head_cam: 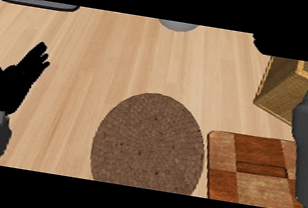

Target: Pick the croissant from the placemat and place it in the basket

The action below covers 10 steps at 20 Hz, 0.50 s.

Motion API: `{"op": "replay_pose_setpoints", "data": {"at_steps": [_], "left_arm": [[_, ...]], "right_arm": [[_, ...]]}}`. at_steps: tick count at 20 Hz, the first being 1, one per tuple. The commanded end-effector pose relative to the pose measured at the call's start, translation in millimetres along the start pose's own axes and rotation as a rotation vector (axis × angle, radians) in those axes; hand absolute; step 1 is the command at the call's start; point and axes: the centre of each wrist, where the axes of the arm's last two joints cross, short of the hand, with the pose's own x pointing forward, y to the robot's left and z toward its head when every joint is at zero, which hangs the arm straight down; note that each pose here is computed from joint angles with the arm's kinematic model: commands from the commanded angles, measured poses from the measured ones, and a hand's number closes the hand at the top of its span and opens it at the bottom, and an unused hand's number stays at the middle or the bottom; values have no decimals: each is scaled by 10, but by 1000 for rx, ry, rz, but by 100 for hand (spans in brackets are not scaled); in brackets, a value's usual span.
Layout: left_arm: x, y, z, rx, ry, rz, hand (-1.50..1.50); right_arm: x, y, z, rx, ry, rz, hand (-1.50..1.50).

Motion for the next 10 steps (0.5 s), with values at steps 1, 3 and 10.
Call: {"op": "replay_pose_setpoints", "data": {"at_steps": [1, 3, 10], "left_arm": [[-49, -52, -11, -8, -5, 4, 0], [-134, 6, 44, -3, 4, -7, 0], [-94, -187, 10, -2, -7, -2, 0]], "right_arm": [[-441, 115, -200, -17, 14, 19, 150], [-537, -53, -431, -13, 17, 9, 150], [-1153, 176, -405, -31, 37, -56, 150]]}}
